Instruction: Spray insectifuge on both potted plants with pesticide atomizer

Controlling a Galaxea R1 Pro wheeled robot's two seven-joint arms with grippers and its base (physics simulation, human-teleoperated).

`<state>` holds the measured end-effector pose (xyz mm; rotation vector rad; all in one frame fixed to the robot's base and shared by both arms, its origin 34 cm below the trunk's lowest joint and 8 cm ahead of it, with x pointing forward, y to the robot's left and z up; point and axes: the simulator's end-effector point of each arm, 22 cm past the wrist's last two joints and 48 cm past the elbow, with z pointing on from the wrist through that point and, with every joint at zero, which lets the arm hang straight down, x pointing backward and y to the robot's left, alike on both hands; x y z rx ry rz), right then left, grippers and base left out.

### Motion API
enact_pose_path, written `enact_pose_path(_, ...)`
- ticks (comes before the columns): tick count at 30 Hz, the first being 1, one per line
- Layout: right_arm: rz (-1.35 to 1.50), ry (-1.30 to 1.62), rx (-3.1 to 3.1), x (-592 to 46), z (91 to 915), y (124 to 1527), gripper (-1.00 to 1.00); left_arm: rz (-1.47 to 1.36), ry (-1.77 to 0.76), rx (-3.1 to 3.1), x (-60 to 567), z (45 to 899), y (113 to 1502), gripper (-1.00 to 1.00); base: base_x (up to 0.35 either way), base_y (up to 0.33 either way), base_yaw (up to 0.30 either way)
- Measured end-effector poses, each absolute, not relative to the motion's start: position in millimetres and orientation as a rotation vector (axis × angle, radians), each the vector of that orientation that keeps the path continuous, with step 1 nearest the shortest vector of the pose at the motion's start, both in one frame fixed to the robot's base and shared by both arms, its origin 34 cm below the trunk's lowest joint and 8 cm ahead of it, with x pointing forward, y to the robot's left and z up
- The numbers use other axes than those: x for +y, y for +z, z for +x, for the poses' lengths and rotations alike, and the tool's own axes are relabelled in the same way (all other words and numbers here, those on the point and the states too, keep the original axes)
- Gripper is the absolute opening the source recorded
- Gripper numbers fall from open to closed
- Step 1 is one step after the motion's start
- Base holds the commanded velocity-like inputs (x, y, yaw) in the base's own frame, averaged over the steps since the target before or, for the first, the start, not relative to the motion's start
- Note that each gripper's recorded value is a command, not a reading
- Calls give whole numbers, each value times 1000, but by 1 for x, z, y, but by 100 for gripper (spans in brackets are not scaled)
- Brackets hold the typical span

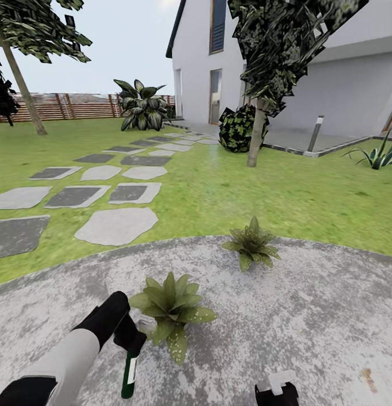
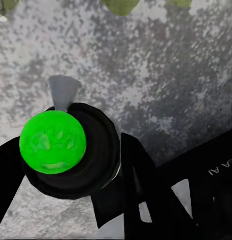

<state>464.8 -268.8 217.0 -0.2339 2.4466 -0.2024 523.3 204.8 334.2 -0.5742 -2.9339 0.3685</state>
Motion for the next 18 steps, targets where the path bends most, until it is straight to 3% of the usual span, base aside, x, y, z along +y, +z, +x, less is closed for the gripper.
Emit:
enact_pose_path(7, -234, -203, 2447, -269, 465, 217, 100, -649, 397, -2885, 209, 530, 352, -100, 0, 0, 0)
enact_pose_path(10, -234, -204, 2447, -270, 464, 217, 100, -637, 323, -2846, 251, 518, 348, -100, 0, 0, 0)
enact_pose_path(13, -234, -201, 2448, -268, 464, 217, 100, -628, 331, -2843, 252, 516, 348, -100, 0, 0, -8)
enact_pose_path(18, -233, -201, 2447, -268, 464, 217, 100, -630, 345, -2852, 246, 520, 350, -100, 0, 0, -220)
